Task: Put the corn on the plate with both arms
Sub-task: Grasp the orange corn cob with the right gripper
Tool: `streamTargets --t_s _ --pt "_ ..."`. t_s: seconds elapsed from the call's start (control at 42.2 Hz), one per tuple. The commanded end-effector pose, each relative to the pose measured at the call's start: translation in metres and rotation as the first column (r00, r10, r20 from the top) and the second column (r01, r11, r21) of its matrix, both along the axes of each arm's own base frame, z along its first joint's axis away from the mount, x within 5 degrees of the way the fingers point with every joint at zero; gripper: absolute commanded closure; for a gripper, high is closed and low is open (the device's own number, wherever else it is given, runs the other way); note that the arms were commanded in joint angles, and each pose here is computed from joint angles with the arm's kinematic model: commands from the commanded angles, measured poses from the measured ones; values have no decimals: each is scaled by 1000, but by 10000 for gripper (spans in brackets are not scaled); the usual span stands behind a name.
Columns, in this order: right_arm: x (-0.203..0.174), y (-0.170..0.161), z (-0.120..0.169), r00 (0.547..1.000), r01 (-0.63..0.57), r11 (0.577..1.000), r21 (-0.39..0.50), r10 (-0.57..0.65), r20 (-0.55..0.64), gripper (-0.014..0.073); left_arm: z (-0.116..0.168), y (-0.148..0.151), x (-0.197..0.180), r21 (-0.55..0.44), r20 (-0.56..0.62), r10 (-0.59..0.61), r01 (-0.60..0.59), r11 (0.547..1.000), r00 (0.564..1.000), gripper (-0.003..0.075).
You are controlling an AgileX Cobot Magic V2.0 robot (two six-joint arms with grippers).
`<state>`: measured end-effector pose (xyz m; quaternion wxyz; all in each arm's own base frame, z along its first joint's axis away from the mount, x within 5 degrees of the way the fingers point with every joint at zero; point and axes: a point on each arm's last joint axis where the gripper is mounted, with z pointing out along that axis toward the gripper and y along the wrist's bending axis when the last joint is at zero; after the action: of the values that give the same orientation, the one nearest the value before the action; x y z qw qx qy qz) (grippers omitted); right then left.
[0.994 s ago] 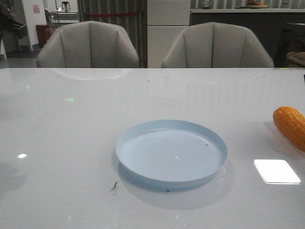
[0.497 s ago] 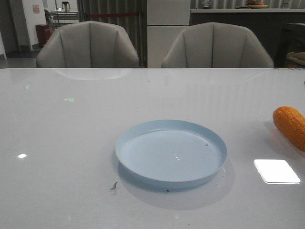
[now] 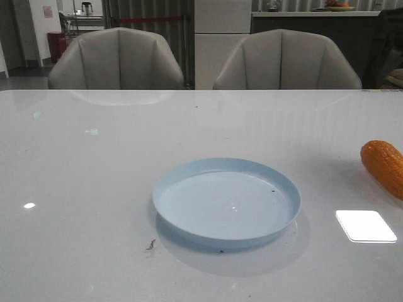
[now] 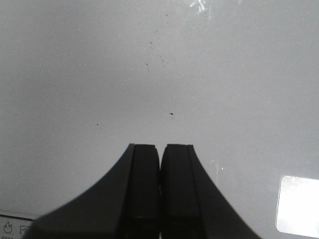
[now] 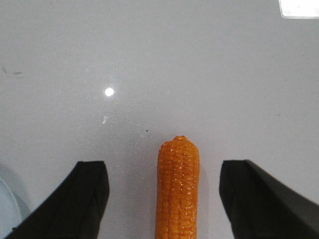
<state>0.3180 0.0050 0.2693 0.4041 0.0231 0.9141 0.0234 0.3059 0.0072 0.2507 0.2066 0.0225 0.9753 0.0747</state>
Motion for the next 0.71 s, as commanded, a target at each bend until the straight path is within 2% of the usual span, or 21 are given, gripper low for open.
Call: streamTargets --t_s 0.0,0.379,0.686 --pt "16 -3 7 999 8 1000 -2 -8 48 2 22 0 0 -11 109 7 -6 1000 994 627" --pt "52 -3 -65 990 7 1000 -5 -8 -142 2 21 1 -2 -8 81 13 -12 1000 997 627" --pt "57 -3 -95 975 -5 1000 -20 0 -220 5 21 1 -3 -8 73 14 -14 1000 997 627"
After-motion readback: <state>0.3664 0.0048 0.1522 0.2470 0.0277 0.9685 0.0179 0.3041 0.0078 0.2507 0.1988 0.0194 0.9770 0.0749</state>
